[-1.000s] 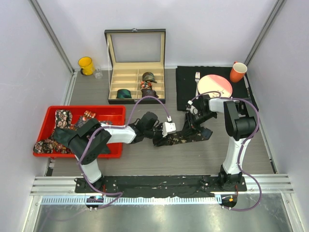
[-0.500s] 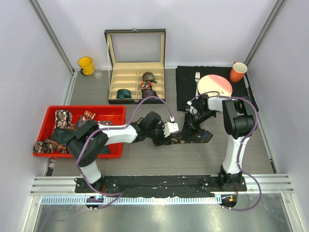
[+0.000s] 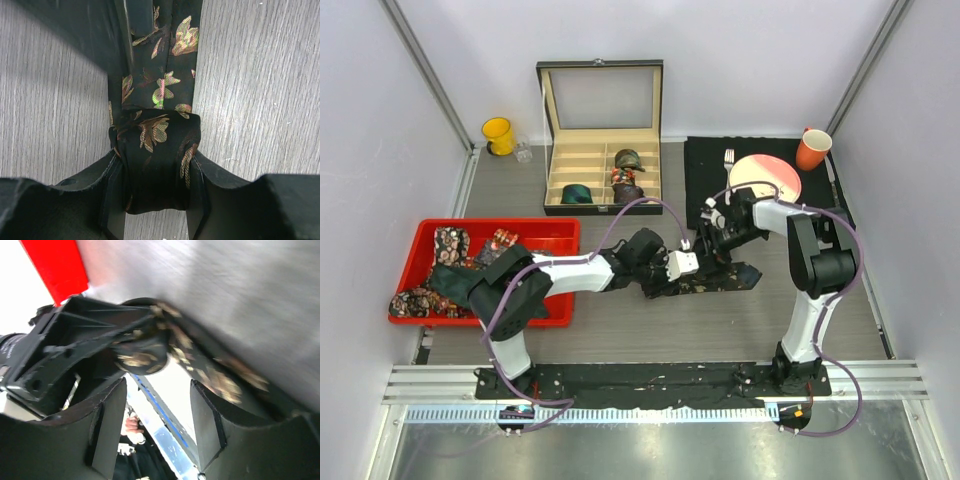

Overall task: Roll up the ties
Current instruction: Roll the tie at the center of the board.

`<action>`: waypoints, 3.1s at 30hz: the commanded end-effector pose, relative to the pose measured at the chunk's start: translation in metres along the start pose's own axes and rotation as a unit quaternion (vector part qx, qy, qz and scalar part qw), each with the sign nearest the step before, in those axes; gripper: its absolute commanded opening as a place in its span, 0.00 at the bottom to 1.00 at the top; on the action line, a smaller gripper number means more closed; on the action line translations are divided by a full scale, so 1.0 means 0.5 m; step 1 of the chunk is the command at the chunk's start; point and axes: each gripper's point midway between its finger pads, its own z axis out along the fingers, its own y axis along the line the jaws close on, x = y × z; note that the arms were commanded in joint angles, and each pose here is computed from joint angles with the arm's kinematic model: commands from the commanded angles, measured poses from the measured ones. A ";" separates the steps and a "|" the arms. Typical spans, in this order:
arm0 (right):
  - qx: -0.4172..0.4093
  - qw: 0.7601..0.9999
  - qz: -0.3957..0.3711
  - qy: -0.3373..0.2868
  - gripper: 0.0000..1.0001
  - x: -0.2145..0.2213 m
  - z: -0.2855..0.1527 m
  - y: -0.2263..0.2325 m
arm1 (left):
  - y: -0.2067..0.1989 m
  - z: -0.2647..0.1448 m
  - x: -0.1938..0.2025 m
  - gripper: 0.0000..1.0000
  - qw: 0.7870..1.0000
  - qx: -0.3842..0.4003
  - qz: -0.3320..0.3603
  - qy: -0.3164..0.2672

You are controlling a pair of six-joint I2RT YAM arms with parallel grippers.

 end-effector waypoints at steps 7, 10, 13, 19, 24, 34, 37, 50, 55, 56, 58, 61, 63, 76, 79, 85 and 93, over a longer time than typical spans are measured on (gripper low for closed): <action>-0.039 0.998 -0.038 0.014 0.56 0.002 0.077 0.062 | -0.028 -0.001 0.118 0.37 0.994 0.013 -0.025 0.102; -0.022 0.999 -0.047 0.015 0.49 -0.002 0.087 0.042 | -0.029 -0.001 0.113 0.37 0.995 0.016 -0.023 0.098; -0.010 0.998 -0.047 0.028 0.19 0.007 0.096 0.015 | -0.029 -0.001 0.113 0.41 0.995 0.019 -0.023 0.099; 0.022 0.998 -0.042 0.048 0.01 0.028 0.094 -0.047 | -0.030 0.001 0.078 0.57 0.997 0.040 -0.026 0.064; 0.060 0.997 -0.037 0.042 0.01 0.025 0.084 -0.095 | -0.022 -0.007 0.006 0.71 0.997 0.053 -0.045 -0.022; 0.134 0.990 -0.044 0.021 0.01 0.004 0.069 -0.151 | 0.013 0.003 -0.074 0.78 0.991 0.031 -0.042 -0.123; 0.144 0.988 -0.046 0.007 0.01 -0.007 0.068 -0.154 | 0.021 0.020 -0.091 0.78 0.988 0.035 -0.071 -0.132; 0.124 0.991 -0.045 0.002 0.01 -0.012 0.076 -0.133 | 0.007 0.053 -0.043 0.40 0.991 0.047 -0.058 -0.108; 0.077 0.995 -0.067 -0.018 0.30 -0.032 0.030 -0.049 | 0.010 0.012 0.044 0.24 1.000 0.017 -0.023 -0.002; 0.069 0.995 -0.071 -0.021 0.37 -0.033 0.021 -0.036 | 0.008 0.001 0.049 0.20 1.000 0.016 -0.022 0.006; 0.047 0.995 -0.080 -0.022 0.42 -0.029 0.002 0.000 | -0.010 -0.012 0.080 0.19 0.999 0.026 -0.028 0.036; 0.015 0.996 -0.086 -0.020 0.52 -0.012 -0.007 0.037 | -0.020 -0.019 0.096 0.19 0.997 0.036 -0.042 0.057; -0.008 0.996 -0.087 -0.018 0.56 -0.007 -0.002 0.063 | -0.021 -0.014 0.098 0.19 0.996 0.040 -0.048 0.064; 0.037 0.997 -0.065 0.016 0.04 0.014 0.086 0.008 | -0.006 -0.001 0.075 0.39 0.996 0.039 -0.049 0.065; 0.072 0.996 -0.055 0.019 0.01 0.019 0.076 -0.041 | -0.005 -0.011 0.056 0.56 0.997 0.040 -0.048 0.042; 0.150 0.987 -0.037 0.040 0.01 0.046 0.060 -0.142 | -0.001 -0.017 -0.017 0.77 0.997 0.044 -0.029 -0.050; 0.203 0.978 -0.027 0.034 0.01 0.020 0.056 -0.187 | 0.014 0.006 -0.101 0.86 0.989 0.057 -0.008 -0.136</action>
